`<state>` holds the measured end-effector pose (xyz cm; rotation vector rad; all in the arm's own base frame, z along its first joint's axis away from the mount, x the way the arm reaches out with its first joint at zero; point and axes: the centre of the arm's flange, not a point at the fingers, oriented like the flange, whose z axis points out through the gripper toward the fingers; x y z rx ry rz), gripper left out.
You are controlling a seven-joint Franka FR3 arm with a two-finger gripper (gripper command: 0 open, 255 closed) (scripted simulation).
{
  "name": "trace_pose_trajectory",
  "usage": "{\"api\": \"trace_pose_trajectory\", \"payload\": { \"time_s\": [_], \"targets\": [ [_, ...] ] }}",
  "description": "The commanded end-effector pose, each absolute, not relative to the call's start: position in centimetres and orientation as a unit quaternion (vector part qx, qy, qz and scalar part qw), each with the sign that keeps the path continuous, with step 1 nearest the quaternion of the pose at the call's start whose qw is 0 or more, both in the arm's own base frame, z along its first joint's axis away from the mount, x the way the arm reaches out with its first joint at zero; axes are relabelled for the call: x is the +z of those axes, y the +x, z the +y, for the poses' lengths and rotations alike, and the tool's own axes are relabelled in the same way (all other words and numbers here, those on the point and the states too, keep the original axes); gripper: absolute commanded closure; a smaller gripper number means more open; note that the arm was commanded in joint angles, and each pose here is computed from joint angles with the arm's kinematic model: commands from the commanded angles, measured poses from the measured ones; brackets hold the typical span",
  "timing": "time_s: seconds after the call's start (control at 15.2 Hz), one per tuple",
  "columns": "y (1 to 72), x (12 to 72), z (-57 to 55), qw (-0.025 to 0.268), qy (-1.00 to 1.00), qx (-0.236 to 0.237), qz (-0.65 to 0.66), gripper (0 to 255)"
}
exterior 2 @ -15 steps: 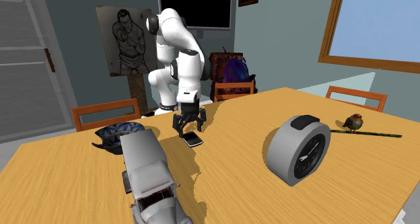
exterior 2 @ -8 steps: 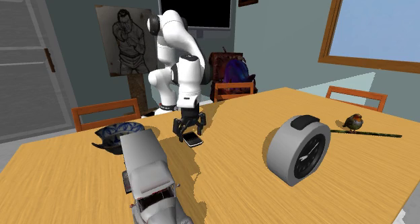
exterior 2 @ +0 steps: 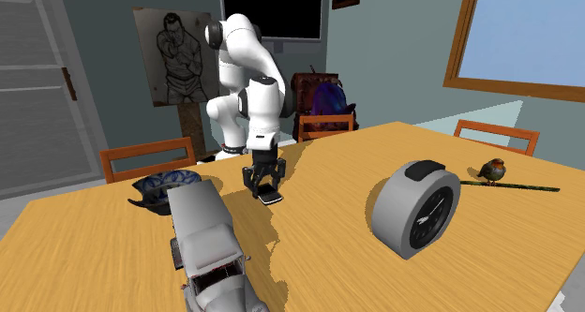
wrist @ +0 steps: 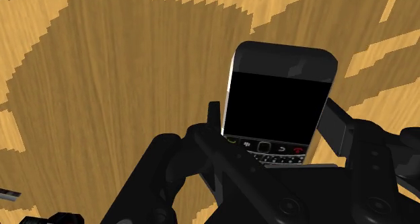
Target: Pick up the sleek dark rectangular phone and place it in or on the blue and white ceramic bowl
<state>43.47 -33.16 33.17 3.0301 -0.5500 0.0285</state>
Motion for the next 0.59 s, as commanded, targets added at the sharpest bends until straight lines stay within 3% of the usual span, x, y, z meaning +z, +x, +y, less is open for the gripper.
{"api": "trace_pose_trajectory", "payload": {
  "time_s": [0.0, 0.53],
  "targets": [
    [43.4, 33.1, -33.2, 0.031, 0.983, 0.008, -0.179, 255],
    [43.4, 35.2, -33.2, 0.031, 0.983, 0.008, -0.179, 255]
  ]
}}
